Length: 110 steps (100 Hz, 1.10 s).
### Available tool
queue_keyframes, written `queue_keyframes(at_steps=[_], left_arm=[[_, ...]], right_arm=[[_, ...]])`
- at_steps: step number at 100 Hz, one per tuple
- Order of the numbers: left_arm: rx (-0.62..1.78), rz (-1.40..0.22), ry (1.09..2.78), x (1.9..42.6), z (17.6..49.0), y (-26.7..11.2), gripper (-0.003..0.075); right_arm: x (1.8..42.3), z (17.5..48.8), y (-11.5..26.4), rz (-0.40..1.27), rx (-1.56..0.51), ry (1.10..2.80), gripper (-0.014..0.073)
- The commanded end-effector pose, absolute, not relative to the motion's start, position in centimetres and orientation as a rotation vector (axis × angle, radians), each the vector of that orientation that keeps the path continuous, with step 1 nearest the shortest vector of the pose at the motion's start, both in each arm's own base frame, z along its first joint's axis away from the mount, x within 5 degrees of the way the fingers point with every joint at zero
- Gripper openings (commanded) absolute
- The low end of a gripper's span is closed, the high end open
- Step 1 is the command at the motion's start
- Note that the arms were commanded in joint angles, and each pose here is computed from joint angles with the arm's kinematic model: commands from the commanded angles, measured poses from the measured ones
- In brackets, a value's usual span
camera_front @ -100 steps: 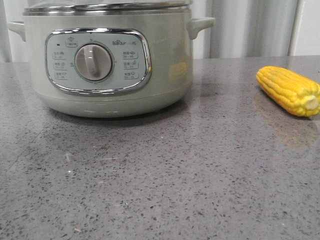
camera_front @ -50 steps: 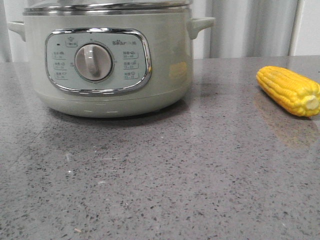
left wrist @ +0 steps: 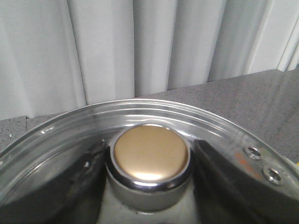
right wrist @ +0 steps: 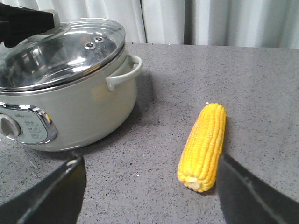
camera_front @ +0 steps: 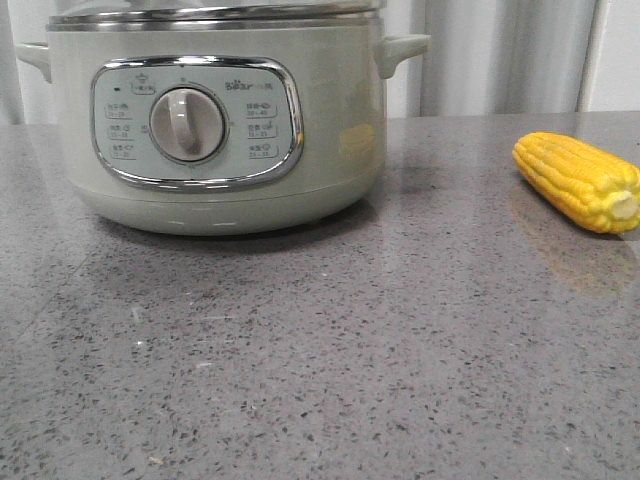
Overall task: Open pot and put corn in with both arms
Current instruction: 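Lift the glass lid off the pot with the left gripper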
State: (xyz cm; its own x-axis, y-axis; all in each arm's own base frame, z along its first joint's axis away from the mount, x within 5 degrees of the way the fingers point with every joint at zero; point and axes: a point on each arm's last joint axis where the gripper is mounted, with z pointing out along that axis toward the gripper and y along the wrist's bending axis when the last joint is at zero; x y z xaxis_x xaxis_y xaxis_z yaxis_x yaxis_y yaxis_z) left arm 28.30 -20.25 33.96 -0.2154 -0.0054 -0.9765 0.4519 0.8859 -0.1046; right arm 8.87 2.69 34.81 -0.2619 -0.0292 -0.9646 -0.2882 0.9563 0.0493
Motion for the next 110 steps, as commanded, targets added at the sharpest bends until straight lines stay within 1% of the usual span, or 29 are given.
queue_keyframes(at_steps=[1, 10, 20, 41, 52, 70, 84, 99, 110], left_arm=[[0.280, -0.445, 1.669, 28.0, 36.5, -19.8, 0.0183], [0.279, -0.446, 1.667, 28.0, 36.5, -19.8, 0.0177], [0.269, -0.457, 1.637, 27.9, 37.6, -19.7, 0.0177], [0.205, -0.481, 1.501, 26.9, 42.1, -18.6, 0.0177], [0.177, -0.458, 1.433, 26.1, 44.0, -17.4, 0.0177], [0.188, -0.330, 1.343, 24.7, 46.5, -14.0, 0.0177], [0.123, -0.254, 1.294, 23.3, 47.8, -10.4, 0.0177], [0.039, -0.149, 1.280, 21.8, 47.5, -6.4, 0.0177], [-0.030, -0.046, 1.299, 20.9, 46.0, -3.5, 0.0177]], right_arm=[[9.1, 36.3, 2.5, 0.244, -0.199, 1.748, 0.0478], [9.1, 36.3, 2.5, 0.246, -0.199, 1.748, 0.0478], [9.1, 36.3, 2.5, 0.250, -0.197, 1.748, 0.0478], [9.1, 36.3, 2.5, 0.249, -0.197, 1.748, 0.0478], [9.1, 36.3, 2.5, 0.249, -0.197, 1.748, 0.0478], [9.1, 36.3, 2.5, 0.249, -0.197, 1.748, 0.0478], [9.1, 36.3, 2.5, 0.249, -0.197, 1.748, 0.0478], [9.1, 36.3, 2.5, 0.249, -0.197, 1.748, 0.0478], [9.1, 36.3, 2.5, 0.249, -0.197, 1.748, 0.0478]])
